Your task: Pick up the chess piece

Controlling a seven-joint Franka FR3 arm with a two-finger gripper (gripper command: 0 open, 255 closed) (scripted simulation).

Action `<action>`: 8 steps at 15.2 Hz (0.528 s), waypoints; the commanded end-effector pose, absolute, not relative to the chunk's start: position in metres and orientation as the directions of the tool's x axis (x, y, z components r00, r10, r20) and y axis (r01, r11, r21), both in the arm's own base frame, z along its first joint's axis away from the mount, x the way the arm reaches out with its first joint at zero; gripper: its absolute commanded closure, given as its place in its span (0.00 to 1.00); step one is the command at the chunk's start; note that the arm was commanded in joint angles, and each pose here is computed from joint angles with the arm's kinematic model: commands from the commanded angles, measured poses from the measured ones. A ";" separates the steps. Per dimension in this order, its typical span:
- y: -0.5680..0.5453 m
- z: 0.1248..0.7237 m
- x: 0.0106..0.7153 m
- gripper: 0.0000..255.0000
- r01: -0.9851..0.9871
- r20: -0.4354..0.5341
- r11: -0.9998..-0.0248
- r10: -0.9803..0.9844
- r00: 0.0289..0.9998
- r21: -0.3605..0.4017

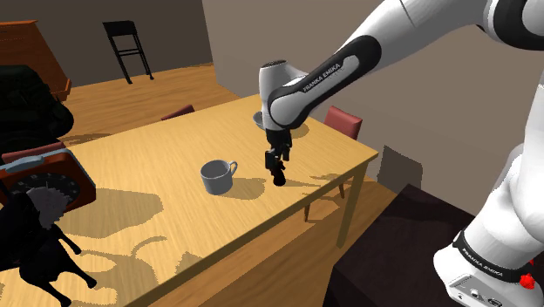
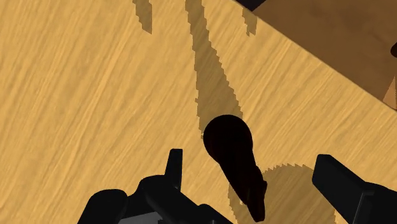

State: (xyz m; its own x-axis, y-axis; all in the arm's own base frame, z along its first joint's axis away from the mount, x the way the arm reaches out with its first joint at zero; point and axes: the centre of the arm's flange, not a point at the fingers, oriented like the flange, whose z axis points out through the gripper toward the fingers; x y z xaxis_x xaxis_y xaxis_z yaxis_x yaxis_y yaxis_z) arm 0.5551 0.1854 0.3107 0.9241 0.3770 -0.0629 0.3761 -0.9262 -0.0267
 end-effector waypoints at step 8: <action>0.185 0.307 0.555 1.00 0.376 -0.062 -0.926 0.377 0.924 -0.027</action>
State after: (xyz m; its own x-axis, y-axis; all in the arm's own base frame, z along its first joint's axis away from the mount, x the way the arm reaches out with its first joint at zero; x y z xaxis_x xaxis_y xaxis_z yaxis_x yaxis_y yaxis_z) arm 0.5551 0.1853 0.3074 0.9243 0.3766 -0.0614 0.3757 -0.9264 -0.0265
